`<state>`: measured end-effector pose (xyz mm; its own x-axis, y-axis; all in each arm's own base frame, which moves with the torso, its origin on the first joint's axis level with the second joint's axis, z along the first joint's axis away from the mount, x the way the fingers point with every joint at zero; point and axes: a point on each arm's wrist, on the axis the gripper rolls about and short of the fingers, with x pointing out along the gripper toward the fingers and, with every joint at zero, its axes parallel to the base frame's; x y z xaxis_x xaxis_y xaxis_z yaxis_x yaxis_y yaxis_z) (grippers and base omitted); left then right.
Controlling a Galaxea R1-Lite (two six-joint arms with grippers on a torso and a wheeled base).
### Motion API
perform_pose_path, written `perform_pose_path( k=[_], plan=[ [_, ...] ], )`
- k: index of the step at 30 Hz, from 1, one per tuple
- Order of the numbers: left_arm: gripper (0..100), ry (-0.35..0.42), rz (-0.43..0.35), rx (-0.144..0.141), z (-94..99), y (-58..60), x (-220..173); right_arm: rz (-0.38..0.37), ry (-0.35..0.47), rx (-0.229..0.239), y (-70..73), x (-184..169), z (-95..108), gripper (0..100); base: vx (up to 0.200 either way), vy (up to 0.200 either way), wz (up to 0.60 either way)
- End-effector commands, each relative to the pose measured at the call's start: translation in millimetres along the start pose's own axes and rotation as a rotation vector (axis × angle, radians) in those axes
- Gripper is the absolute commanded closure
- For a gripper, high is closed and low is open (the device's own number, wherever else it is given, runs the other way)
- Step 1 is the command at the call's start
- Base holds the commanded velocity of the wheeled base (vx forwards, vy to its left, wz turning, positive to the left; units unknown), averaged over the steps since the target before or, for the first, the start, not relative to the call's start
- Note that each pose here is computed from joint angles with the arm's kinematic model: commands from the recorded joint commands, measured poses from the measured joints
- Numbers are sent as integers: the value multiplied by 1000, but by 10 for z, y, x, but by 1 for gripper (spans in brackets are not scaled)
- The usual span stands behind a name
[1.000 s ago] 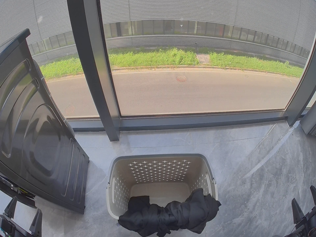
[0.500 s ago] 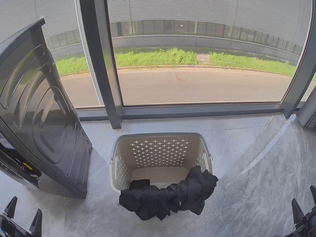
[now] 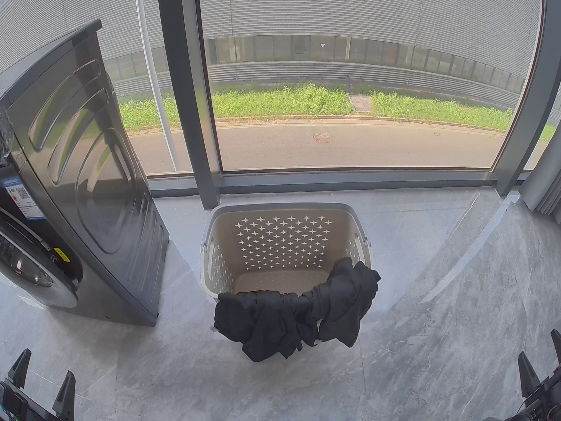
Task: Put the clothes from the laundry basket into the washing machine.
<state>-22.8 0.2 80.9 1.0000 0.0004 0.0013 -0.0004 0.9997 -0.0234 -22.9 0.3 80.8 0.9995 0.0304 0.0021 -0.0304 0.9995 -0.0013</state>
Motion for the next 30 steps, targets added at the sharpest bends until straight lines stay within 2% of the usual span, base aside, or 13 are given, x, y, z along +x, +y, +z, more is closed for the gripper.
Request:
perform_pose_path(
  k=[1, 5, 13, 30],
  plan=[
    [0, -3, 1, -1, -44, 1, -3, 2, 1, 0, 0, 0, -52, 0, -200, 0, 0],
    [0, -3, 1, -1, -44, 1, -3, 2, 1, 0, 0, 0, -52, 0, -200, 0, 0],
    [0, -5, 1, -1, -43, 1, -3, 2, 1, 0, 0, 0, -52, 0, 0, 0, 0],
    [0, -3, -1, -4, -44, 1, -3, 2, 1, 0, 0, 0, -52, 0, 0, 200, 0]
  ],
)
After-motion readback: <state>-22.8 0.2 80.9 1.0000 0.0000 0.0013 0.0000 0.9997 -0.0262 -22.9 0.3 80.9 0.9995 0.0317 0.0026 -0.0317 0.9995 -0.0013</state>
